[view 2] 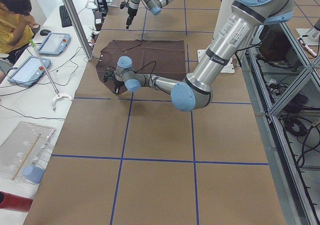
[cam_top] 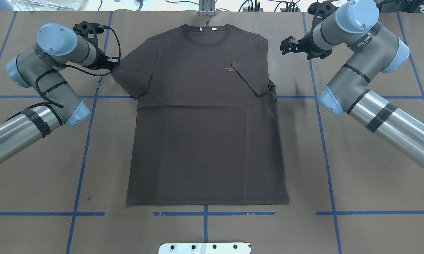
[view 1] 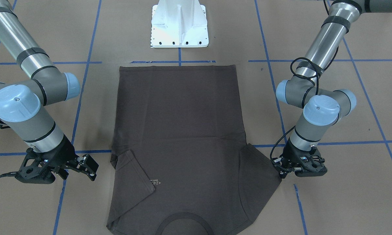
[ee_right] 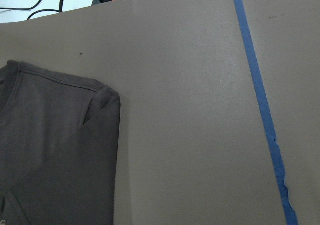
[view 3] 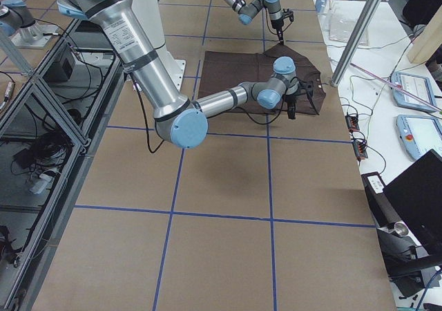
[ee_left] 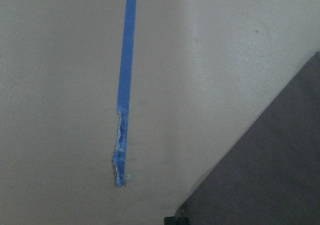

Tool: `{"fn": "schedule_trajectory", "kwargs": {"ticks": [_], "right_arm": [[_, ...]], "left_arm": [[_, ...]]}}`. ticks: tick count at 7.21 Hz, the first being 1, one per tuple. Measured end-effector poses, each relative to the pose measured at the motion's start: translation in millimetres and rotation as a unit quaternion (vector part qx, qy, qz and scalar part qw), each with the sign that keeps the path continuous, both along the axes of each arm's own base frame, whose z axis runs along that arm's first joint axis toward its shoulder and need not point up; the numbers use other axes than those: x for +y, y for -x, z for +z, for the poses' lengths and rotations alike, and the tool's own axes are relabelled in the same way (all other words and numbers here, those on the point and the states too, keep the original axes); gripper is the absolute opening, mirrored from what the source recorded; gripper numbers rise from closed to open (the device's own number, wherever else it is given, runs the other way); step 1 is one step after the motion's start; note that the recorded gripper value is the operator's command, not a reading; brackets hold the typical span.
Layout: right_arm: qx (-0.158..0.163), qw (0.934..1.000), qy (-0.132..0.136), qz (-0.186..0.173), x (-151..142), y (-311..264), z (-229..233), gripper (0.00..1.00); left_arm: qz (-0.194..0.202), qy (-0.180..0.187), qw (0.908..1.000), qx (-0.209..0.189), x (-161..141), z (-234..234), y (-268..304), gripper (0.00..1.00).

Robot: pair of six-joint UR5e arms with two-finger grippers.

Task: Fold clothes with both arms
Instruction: 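Grasp the sleeve with the left gripper and fold it onto the shirt body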

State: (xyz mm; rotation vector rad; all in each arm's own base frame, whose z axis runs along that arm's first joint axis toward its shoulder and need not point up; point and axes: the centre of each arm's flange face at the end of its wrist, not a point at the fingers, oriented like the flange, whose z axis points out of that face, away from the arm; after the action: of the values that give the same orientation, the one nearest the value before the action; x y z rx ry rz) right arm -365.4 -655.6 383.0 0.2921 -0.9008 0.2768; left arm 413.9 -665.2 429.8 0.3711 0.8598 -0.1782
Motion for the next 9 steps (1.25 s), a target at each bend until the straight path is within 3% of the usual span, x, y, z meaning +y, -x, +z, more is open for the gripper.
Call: {"fn": "schedule_trajectory", "kwargs": {"ticks": [2,4,9], "right_arm": [[0.0,1.0,0.001,0.0,0,0,1,1.0],[0.001,1.0,0.001,0.0,0,1,1,1.0],[0.003,1.0,0.003,-0.001,0,2,4,1.0]], "left_arm": [[-0.003,0.0,0.9996,0.027,-3,-33,-5,0.0],[-0.036,0.053,0.9952,0.075,4,-65,-31,0.0],[-0.063,0.061,0.9916,0.095,8,-136,-108,0.0]]}}
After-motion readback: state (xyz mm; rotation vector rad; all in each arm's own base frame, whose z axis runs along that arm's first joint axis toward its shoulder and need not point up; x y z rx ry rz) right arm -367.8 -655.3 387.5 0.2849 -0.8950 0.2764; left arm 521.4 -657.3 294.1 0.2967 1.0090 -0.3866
